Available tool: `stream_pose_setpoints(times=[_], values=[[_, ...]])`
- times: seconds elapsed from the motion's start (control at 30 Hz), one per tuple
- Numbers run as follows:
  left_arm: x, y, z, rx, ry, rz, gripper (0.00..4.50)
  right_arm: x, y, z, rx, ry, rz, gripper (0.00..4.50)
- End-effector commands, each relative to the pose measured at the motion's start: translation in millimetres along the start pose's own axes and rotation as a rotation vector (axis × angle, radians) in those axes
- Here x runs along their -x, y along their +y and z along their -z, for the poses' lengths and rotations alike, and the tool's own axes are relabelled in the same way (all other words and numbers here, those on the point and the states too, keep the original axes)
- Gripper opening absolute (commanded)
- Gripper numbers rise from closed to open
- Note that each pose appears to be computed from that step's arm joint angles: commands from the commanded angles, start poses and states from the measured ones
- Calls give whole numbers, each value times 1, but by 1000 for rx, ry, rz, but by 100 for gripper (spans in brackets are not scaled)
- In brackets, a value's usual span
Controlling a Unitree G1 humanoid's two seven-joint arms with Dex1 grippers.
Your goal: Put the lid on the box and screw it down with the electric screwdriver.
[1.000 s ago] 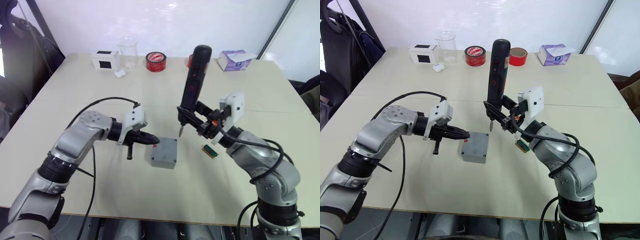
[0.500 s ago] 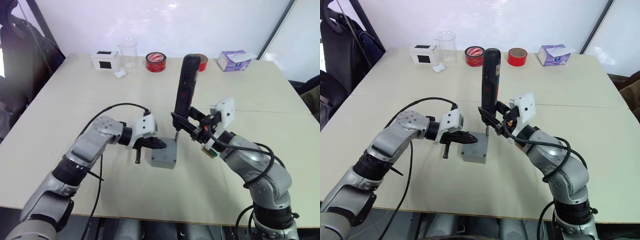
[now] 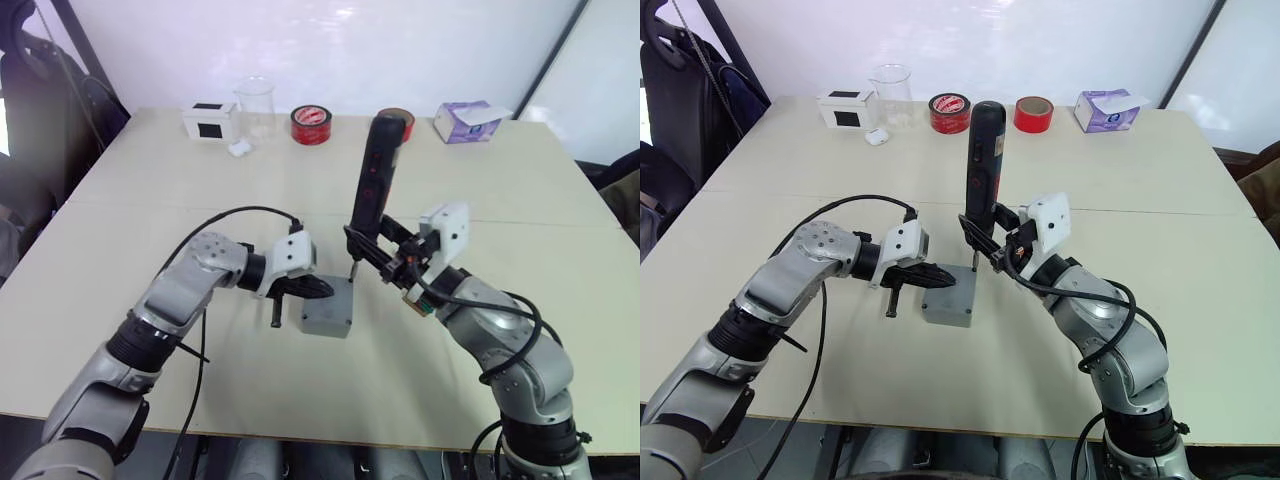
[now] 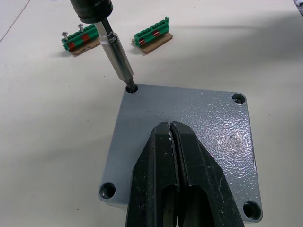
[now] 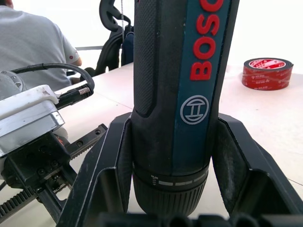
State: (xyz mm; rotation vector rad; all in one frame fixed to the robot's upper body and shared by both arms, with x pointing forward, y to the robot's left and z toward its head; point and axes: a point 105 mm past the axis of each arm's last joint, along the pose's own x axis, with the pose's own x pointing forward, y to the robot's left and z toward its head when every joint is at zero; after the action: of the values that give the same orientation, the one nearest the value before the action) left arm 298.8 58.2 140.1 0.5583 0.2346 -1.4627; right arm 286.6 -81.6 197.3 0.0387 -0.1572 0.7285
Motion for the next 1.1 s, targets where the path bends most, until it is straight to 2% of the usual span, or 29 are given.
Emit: stream_pose_setpoints(times=[0.03,0.4,0.7,1.1], values=[[1,-5,13,26,57,10,0,8,6,27,45,124,-24,178],[2,-5,9,29,44,-5,0,12,4,56,29,245,8,178],[0,-11,16,40,68,13,0,7,12,44,-23,179,-21,178],[-1,-10,17,35,75,14,0,8,12,46,-24,186,-20,178]])
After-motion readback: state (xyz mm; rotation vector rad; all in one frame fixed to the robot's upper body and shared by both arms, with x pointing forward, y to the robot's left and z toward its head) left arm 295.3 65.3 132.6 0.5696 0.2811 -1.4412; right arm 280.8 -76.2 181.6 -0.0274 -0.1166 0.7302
